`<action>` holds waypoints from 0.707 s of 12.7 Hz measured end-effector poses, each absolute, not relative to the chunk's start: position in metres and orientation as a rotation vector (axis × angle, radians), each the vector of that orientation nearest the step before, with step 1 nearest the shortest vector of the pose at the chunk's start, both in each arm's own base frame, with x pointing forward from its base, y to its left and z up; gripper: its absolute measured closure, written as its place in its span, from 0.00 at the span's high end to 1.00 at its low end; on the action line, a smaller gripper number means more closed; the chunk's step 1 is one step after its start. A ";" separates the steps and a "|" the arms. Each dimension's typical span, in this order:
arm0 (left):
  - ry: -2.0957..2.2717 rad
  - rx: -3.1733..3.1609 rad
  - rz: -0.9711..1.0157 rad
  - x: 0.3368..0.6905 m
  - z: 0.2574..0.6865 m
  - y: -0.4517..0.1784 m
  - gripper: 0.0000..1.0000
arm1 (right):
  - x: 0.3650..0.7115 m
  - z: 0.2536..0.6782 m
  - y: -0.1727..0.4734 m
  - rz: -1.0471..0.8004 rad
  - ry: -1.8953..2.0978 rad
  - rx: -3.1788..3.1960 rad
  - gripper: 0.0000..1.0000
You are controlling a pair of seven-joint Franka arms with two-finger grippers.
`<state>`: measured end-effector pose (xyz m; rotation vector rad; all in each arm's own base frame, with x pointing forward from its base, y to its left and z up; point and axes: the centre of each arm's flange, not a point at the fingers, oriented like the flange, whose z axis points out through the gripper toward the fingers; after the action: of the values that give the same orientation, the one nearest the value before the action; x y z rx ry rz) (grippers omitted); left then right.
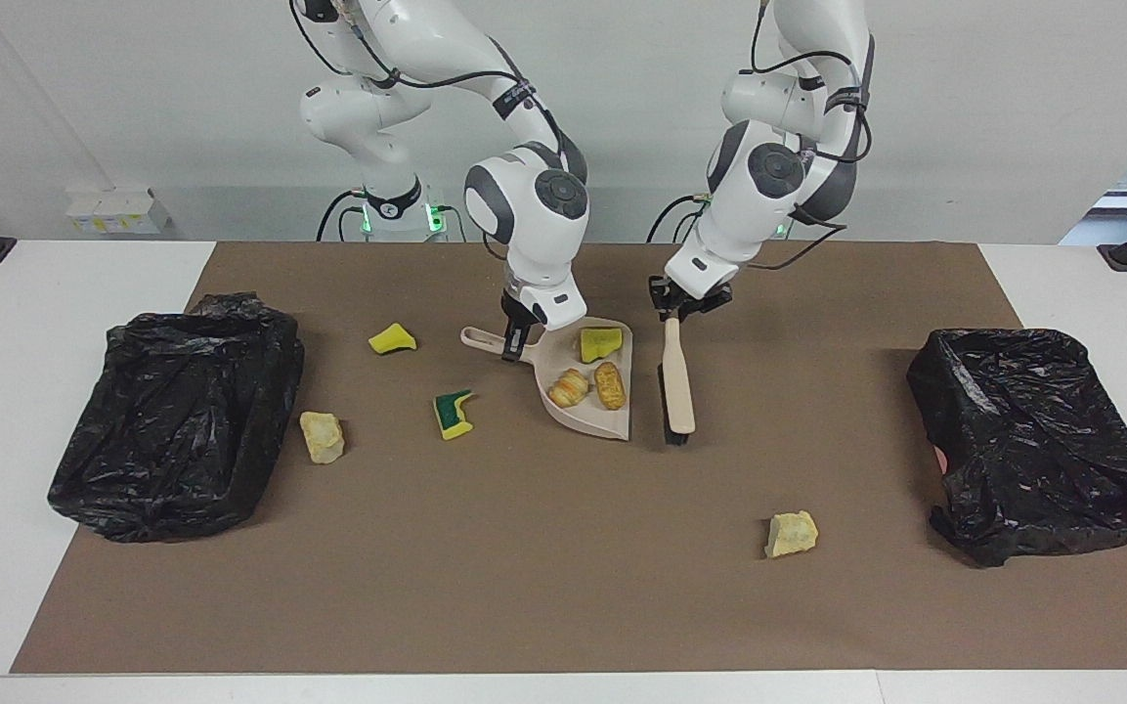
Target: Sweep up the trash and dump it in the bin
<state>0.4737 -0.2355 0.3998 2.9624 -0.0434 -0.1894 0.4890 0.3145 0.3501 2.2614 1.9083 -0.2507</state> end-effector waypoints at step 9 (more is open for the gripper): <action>-0.656 3.162 -0.035 0.609 0.416 -0.070 0.26 | 0.489 0.350 0.315 -0.251 1.908 2.262 0.31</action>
<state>0.6088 -0.0700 0.4165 3.1618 -0.6561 -0.0348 0.4889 0.3145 0.3501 2.2616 1.9081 -0.2507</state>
